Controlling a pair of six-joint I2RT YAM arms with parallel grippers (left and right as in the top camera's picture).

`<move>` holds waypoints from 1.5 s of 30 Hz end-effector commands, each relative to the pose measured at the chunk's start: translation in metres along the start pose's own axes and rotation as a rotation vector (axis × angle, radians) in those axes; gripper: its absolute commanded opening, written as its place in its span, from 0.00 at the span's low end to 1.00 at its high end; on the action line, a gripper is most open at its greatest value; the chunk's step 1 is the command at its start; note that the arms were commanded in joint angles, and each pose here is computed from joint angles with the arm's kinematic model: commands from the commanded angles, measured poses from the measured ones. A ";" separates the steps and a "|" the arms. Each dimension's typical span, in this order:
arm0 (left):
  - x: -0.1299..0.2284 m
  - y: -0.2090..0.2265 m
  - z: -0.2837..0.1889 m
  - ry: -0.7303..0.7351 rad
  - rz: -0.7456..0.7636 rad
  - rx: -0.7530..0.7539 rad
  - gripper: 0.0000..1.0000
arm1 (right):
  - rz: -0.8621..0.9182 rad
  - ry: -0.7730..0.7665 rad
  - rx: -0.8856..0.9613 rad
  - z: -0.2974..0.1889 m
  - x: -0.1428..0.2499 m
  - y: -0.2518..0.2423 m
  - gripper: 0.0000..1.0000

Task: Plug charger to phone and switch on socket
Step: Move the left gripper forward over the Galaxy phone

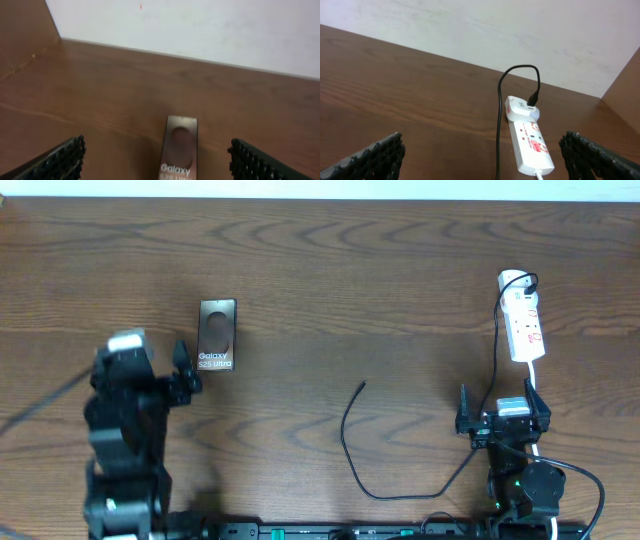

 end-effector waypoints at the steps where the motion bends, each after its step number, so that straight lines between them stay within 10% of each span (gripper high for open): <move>1: -0.034 -0.008 0.005 0.028 0.024 0.004 0.90 | -0.010 -0.004 -0.007 0.000 -0.001 0.002 0.99; 14: -0.076 -0.019 0.053 0.460 0.150 -0.056 0.90 | -0.010 -0.004 -0.008 0.000 -0.001 0.002 0.99; 26: -0.044 -0.015 0.090 0.708 0.155 -0.089 0.90 | -0.010 -0.004 -0.008 0.000 -0.001 0.002 0.99; 29: -0.040 -0.019 0.093 0.724 0.139 -0.046 0.37 | -0.010 -0.004 -0.008 0.000 -0.001 0.002 0.99; 30: -0.040 -0.021 0.093 0.725 0.132 -0.029 0.35 | -0.010 -0.004 -0.007 0.000 -0.001 0.002 0.99; 31: -0.040 -0.023 0.093 0.728 0.125 -0.010 0.50 | -0.010 -0.004 -0.007 0.000 -0.001 0.002 0.99; 32: -0.039 -0.025 0.093 0.731 0.117 0.011 0.94 | -0.010 -0.004 -0.008 0.000 -0.001 0.002 0.99; 45: -0.022 -0.038 0.114 0.797 0.103 0.101 0.98 | -0.010 -0.004 -0.007 0.000 -0.001 0.002 0.99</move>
Point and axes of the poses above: each gripper's point midway between its finger pads, its own z axis out along the fingers, its own y axis along the line the jaws close on, x = y × z, the point moved 7 cm from there along -z, back along the fingers, and after that the axes turned 7 degrees about -z, right-handed, at the moved point
